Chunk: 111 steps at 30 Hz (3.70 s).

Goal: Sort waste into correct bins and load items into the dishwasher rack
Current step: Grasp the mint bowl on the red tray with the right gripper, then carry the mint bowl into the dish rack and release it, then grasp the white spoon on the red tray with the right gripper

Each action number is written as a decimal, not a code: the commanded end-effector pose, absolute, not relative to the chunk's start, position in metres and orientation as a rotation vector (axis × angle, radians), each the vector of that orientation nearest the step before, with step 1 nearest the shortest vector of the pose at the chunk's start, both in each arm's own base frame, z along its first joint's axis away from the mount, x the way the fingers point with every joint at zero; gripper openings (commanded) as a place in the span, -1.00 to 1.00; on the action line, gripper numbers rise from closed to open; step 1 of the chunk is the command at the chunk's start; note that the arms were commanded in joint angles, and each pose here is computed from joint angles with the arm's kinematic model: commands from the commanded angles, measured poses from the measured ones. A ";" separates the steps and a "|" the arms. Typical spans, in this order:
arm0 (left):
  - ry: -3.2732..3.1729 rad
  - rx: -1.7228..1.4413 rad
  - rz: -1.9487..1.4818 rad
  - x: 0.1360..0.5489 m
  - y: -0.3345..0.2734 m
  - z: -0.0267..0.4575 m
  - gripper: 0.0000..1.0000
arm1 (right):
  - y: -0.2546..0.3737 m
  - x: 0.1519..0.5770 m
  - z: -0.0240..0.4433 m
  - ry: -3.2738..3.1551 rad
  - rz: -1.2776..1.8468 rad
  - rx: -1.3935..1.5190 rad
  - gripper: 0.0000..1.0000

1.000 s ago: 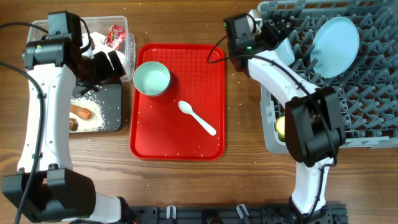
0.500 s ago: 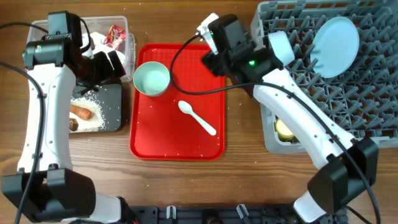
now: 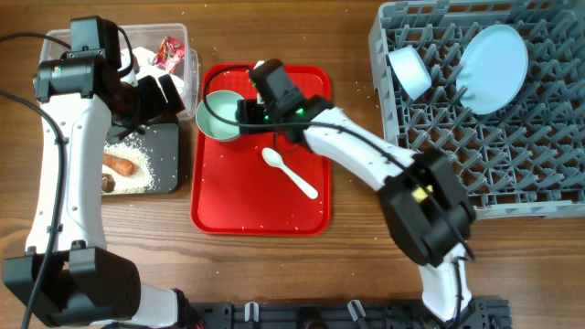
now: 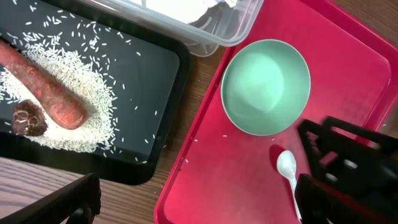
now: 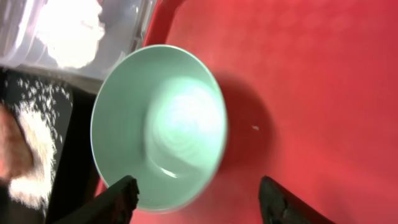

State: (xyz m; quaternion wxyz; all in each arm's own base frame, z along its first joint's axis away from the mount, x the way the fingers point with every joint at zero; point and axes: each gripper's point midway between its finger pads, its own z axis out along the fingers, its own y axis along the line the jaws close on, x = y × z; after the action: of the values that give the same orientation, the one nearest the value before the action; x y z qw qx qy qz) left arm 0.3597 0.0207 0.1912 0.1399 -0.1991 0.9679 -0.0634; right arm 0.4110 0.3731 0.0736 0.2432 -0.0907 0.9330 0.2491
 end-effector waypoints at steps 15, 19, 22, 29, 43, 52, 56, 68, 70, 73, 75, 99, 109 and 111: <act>2.801 -0.579 -0.174 0.360 0.022 0.190 1.00 | 0.363 0.411 0.046 2.630 0.634 -0.097 -0.91; 2.800 -0.579 -0.174 0.360 0.022 0.190 1.00 | 0.315 0.422 0.131 2.521 0.540 -0.116 -0.91; 2.801 -0.579 -0.174 0.360 0.022 0.190 1.00 | 0.229 0.410 0.214 2.417 0.245 -0.026 -0.91; 2.800 -0.579 -0.174 0.360 0.022 0.190 1.00 | -0.004 0.326 0.330 2.108 -0.742 0.390 -0.91; 2.800 -0.579 -0.174 0.360 0.022 0.190 1.00 | -0.075 0.352 0.243 2.290 -1.439 0.241 -0.91; 2.801 -0.579 -0.174 0.360 0.022 0.190 1.00 | -0.070 0.368 0.200 2.358 -1.528 0.140 -0.92; 2.801 -0.579 -0.174 0.360 0.022 0.190 1.00 | -0.069 0.370 0.195 2.369 -1.519 0.136 -0.91; 2.801 -0.579 -0.174 0.360 0.022 0.190 1.00 | -0.058 0.372 0.180 2.439 -1.404 0.151 -0.92; 2.801 -0.579 -0.174 0.360 0.022 0.190 1.00 | -0.059 0.373 0.181 2.426 -1.412 0.153 -0.91; 2.801 -0.579 -0.174 0.360 0.022 0.190 1.00 | -0.061 0.372 0.175 2.434 -1.467 0.113 -0.91; 2.800 -0.579 -0.174 0.360 0.022 0.190 0.99 | -0.065 0.368 0.172 2.425 -1.556 0.038 -0.90; 2.801 -0.579 -0.174 0.360 0.022 0.190 1.00 | 0.030 0.347 0.168 2.607 -1.128 -0.269 0.99; 2.801 -0.579 -0.174 0.360 0.022 0.190 1.00 | 0.213 0.372 0.204 2.579 0.361 -0.486 0.99; 2.801 -0.579 -0.174 0.360 0.022 0.190 1.00 | 0.228 0.371 0.172 2.647 0.349 -0.538 0.99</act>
State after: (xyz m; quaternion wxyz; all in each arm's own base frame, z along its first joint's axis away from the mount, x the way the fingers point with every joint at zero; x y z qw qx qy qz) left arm 0.3596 0.0207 0.1912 0.1397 -0.1991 0.9679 -0.0633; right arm 0.3817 0.1915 0.2101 0.2693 -0.1487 0.9484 0.0774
